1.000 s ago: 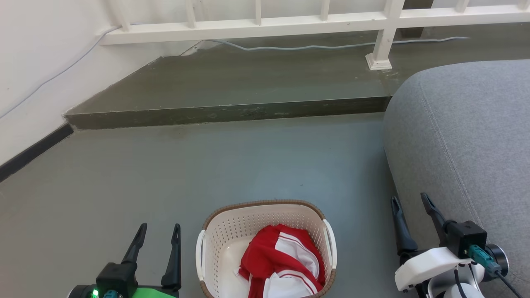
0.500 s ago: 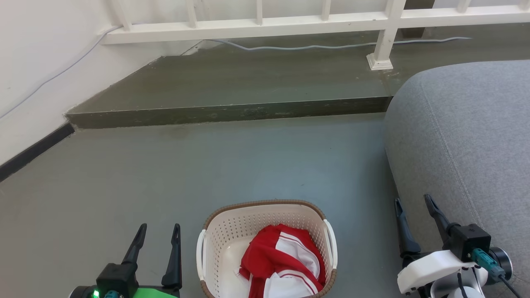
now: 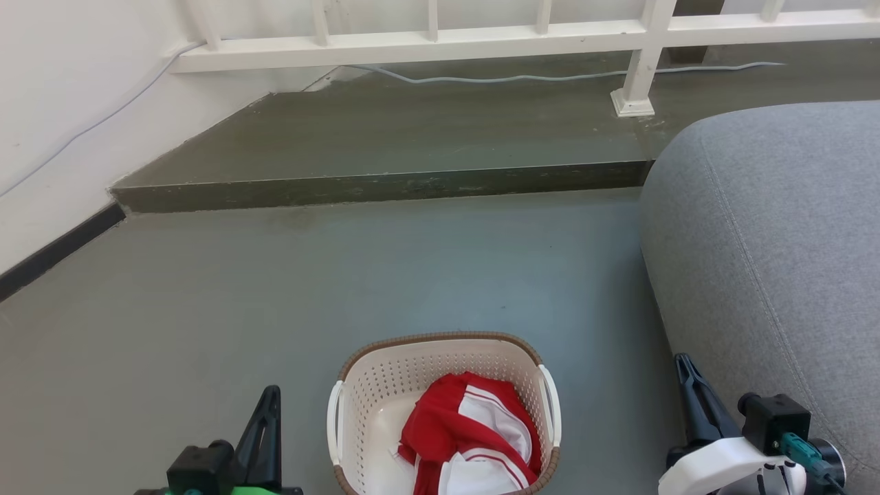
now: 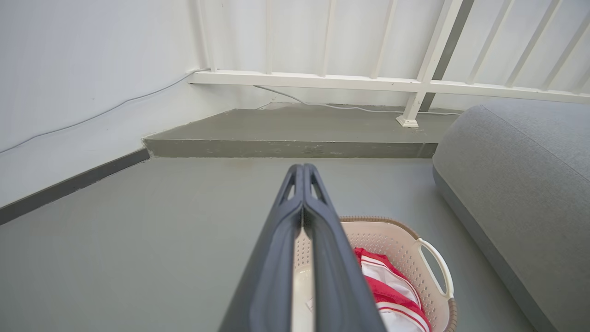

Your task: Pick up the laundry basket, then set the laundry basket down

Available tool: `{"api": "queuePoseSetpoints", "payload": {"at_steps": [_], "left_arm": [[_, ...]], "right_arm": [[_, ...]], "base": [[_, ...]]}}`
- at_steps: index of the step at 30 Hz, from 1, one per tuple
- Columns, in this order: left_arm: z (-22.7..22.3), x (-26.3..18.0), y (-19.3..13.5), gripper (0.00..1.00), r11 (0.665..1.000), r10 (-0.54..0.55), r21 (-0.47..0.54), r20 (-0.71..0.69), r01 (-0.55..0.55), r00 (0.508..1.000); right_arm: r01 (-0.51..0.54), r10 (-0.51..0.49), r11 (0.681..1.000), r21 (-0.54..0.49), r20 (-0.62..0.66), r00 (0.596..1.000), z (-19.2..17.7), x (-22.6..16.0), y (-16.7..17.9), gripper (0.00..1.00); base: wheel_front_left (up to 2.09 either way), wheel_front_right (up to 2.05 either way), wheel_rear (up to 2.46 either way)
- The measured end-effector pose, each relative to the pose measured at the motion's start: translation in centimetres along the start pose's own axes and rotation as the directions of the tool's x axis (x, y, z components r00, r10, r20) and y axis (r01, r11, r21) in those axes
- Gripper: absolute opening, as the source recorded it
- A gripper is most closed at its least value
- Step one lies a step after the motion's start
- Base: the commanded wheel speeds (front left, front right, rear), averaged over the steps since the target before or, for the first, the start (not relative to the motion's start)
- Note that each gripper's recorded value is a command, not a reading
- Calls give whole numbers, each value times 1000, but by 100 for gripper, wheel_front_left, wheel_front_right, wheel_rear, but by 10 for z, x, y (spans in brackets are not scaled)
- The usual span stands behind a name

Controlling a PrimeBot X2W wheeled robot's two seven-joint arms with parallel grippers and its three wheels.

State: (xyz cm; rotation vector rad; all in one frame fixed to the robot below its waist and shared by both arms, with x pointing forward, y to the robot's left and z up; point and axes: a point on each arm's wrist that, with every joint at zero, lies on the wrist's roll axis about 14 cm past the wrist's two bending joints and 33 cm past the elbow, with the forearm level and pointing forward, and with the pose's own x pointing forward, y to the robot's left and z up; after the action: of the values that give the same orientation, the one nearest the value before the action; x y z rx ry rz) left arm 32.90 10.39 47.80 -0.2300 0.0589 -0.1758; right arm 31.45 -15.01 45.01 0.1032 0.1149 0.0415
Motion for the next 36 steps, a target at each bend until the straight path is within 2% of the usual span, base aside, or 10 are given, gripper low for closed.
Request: {"api": "queuePoseSetpoints", "payload": {"at_steps": [8, 13, 28, 36], "left_arm": [[-3, -4, 1, 0, 994, 21, -104, -13, -22, 1000], [-5, -3, 7, 0, 978, 49, -201, -35, -55, 998], [-7, -2, 27, 0, 915, 106, -383, -80, -129, 991], [-9, 1, 37, 0, 859, 124, -487, -103, -159, 987]], "right_arm": [[1, -1, 994, 109, 0, 1000, 1, -1, 4, 0], [19, -17, 979, 202, -12, 1000, 1, -1, 2, 0], [98, -83, 902, 421, -53, 995, 2, 7, -17, 0], [110, -88, 836, 537, -67, 994, 4, 14, -23, 0]], "base": [[0, 0, 0], [0, 0, 0], [0, 0, 0], [0, 0, 0]]}}
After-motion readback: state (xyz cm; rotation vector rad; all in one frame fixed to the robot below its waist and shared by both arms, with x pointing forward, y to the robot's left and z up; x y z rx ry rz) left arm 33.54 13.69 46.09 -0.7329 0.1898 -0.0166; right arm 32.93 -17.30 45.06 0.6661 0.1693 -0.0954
